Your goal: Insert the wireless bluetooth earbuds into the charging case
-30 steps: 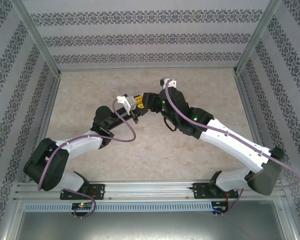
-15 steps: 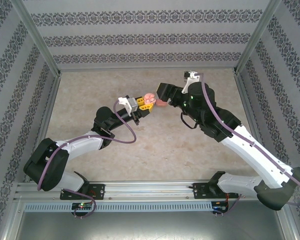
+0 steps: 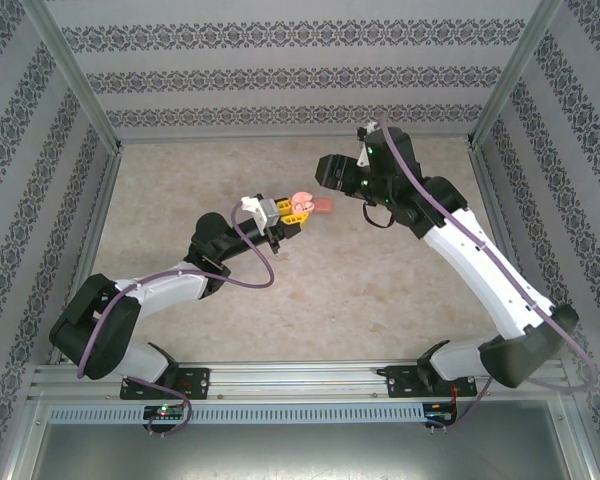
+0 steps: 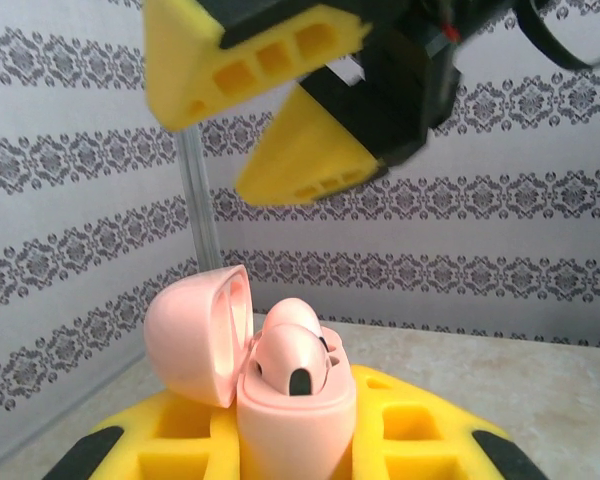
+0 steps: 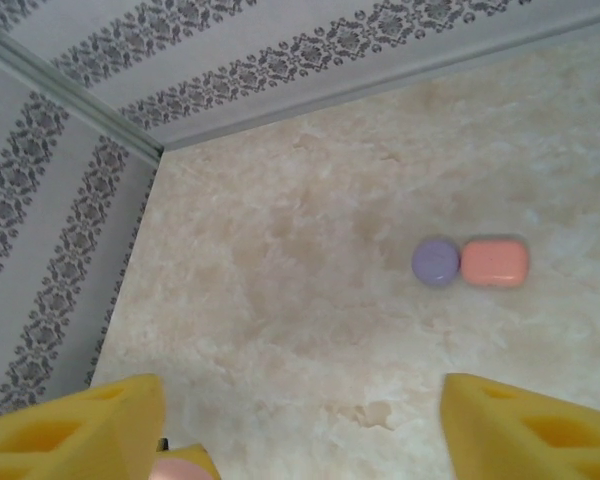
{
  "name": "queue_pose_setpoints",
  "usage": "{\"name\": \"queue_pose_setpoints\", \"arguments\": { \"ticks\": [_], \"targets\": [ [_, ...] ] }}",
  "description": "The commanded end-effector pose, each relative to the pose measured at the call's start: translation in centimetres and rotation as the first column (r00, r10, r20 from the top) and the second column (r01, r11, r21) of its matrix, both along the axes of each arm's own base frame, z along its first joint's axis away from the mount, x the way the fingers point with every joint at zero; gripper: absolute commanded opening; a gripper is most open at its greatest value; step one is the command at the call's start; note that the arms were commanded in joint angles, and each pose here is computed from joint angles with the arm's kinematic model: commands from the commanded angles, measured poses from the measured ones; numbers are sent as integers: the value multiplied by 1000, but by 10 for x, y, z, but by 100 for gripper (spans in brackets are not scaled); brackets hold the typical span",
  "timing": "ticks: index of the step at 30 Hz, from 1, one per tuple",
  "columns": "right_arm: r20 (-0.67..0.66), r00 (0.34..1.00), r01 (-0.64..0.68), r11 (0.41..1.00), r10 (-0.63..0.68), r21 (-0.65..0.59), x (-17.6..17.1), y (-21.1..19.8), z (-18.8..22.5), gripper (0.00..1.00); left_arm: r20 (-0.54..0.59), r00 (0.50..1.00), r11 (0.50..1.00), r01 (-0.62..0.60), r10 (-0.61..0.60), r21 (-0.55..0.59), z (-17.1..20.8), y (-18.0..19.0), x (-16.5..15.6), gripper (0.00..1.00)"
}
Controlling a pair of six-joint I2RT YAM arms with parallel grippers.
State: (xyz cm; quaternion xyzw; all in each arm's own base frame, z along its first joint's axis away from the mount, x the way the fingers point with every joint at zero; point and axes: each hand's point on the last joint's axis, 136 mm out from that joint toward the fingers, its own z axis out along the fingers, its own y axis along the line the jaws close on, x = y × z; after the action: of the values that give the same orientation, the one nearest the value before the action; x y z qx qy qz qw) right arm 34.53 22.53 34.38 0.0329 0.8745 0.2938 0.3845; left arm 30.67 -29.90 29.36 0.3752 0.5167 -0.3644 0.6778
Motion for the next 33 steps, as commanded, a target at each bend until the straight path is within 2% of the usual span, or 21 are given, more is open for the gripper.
{"name": "queue_pose_setpoints", "arguments": {
  "ticks": [1,3,6,14,23,27,31,33],
  "targets": [
    [-87,993,-83,996,80,-32,-1,13,-16,52,-12,999,998,49,-49,32,-11,-8,-7,0],
    [-107,990,-97,995,93,-35,5,19,-23,38,-14,998,998,54,-54,34,-11,-9,-6,0],
    [-136,983,-125,992,120,-33,12,30,-32,27,-15,998,998,60,-59,36,-11,-10,-5,0],
    [-200,962,-195,980,183,-40,9,49,-52,22,-17,998,997,63,-63,33,-10,-14,0,0],
    [-264,928,-285,957,262,-52,-35,55,-72,14,-12,1000,999,23,-23,28,-8,-14,10,0],
    [-219,956,-212,975,194,-62,-45,29,-63,14,-29,999,1000,13,-13,25,-11,-14,13,0],
    [-158,987,-26,999,20,-32,-34,-13,-50,17,-78,997,1000,4,-3,15,-19,-14,17,0],
    [-144,988,56,998,-59,-23,-30,-33,-53,19,-149,989,1000,-22,22,6,-27,-12,24,0]
  ]
}}
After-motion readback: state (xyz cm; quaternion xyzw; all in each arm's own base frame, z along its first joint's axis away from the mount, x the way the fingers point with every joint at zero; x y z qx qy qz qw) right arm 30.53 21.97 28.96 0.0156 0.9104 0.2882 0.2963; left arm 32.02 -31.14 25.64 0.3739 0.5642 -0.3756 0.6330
